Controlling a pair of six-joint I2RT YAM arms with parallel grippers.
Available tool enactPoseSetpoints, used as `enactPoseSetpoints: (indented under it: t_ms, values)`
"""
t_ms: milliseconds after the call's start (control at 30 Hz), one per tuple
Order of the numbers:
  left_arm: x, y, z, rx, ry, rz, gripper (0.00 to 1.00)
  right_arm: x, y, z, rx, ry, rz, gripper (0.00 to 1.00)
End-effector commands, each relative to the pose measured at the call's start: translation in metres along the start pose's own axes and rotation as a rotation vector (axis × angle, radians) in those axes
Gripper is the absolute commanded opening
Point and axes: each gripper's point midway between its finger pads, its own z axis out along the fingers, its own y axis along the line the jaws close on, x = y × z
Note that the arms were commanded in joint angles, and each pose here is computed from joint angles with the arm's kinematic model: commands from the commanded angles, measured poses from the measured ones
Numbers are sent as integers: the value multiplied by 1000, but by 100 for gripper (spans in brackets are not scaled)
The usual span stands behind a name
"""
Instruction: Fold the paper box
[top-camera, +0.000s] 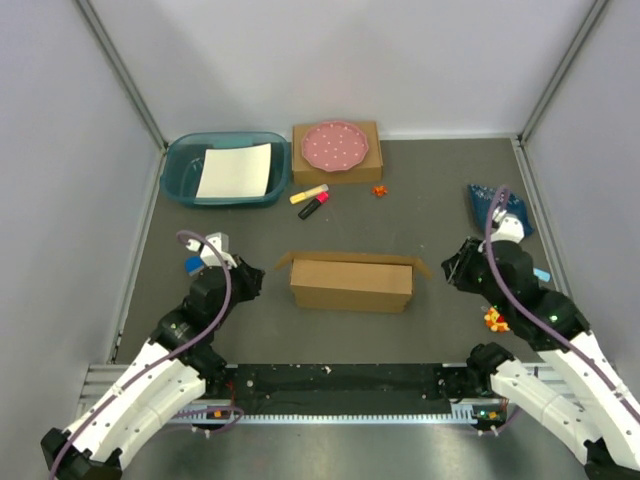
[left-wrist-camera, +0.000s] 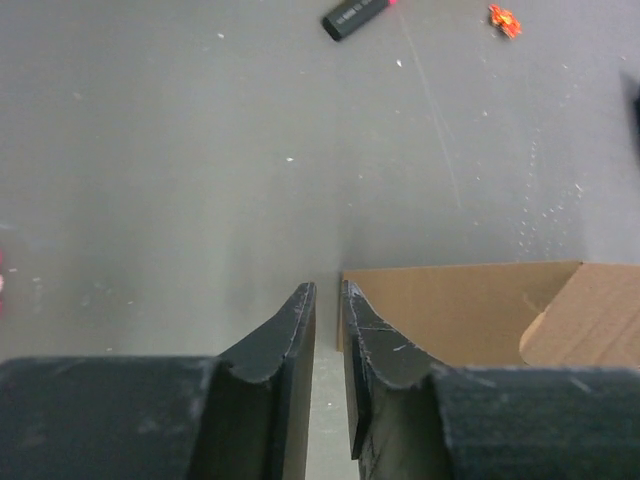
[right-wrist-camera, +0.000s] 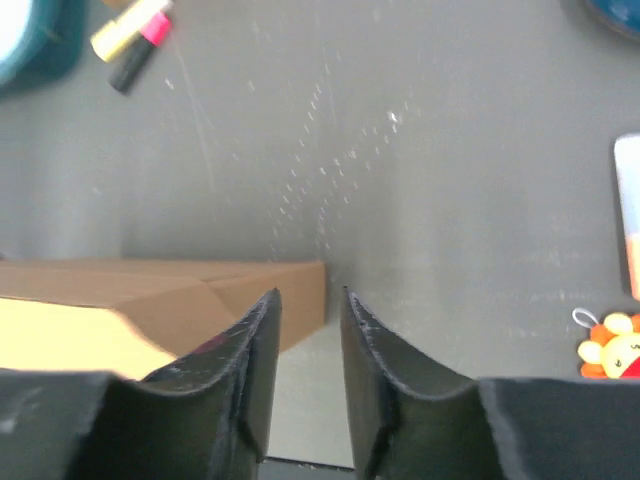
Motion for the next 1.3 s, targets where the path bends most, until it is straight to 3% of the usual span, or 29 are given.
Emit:
enactPoseSetpoints:
  t_ms: [0,67,167,300,567,900,1200,1267]
  values:
    - [-29,12,-17,-90,-92,-4,24,-45,5,-38,-33,-128,-82,39]
    - [-36,17,-22,-113,-126,-3,32,-55,18,-51,-121,-166,-143,52]
    - [-48,18,-29,-127,-166,-7,42,-56,33,-58,-214,-163,-225,61]
    - [-66,8,-39,-109,-200,-17,53,-39,45,-52,-290,-84,-297,62]
    - [-105,-15,-58,-45,-289,-28,61,-15,59,-39,-382,20,-358,56]
    - [-109,-42,-54,76,-279,1,61,2,63,-15,-376,101,-365,51]
    - [-103,-57,-47,156,-254,25,60,-2,70,-6,-374,100,-319,35]
    - [-100,-59,-45,167,-243,33,60,-3,72,-6,-376,105,-308,27]
